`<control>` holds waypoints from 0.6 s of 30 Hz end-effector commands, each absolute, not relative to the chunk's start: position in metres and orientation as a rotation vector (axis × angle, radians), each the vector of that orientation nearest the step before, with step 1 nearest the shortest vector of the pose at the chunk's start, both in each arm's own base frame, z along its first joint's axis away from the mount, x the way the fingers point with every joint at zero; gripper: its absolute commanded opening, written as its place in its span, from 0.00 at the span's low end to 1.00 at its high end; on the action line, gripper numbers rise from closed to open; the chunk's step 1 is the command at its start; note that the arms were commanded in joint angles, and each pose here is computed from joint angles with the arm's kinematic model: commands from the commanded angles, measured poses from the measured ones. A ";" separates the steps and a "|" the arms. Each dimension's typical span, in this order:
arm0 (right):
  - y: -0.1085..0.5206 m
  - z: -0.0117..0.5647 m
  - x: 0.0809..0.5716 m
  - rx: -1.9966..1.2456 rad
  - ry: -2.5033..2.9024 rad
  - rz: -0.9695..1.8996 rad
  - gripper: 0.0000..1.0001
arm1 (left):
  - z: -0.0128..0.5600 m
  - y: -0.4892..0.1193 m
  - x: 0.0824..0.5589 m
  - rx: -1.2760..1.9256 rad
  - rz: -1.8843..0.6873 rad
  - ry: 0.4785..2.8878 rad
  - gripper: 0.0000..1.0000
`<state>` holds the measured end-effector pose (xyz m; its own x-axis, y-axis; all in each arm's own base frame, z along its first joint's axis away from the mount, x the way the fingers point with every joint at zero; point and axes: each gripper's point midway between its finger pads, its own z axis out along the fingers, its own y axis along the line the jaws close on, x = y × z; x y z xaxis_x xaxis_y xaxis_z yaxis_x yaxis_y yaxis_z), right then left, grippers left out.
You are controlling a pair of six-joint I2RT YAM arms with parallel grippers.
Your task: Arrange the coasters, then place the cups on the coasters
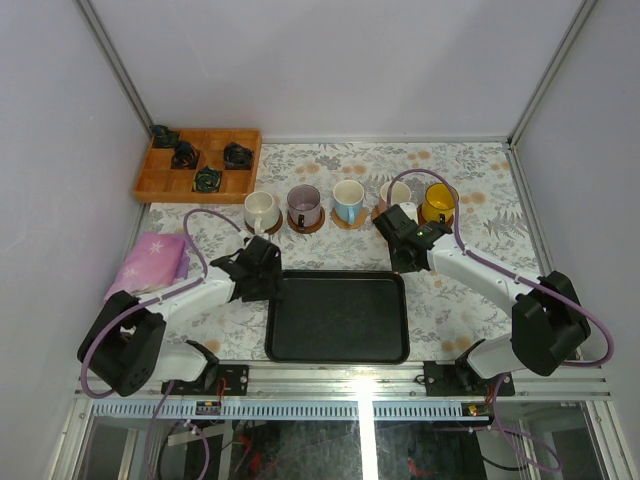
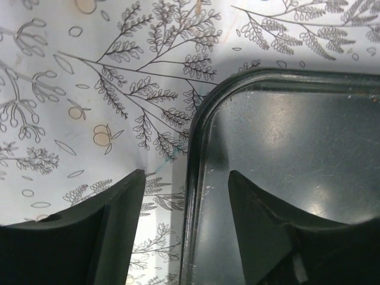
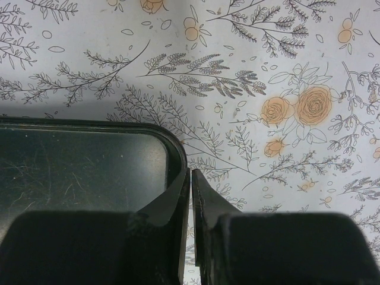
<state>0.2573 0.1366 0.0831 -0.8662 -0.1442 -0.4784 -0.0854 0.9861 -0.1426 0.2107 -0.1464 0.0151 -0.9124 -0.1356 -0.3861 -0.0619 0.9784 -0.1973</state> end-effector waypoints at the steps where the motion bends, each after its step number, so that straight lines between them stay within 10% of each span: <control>1: 0.142 0.096 0.266 -0.164 2.596 -0.140 0.10 | 0.027 -0.142 0.218 -0.148 -0.207 2.677 0.67; 18: 0.127 0.163 0.314 -0.041 2.317 -0.218 0.25 | 0.133 -0.142 0.288 -0.124 -0.131 2.390 0.80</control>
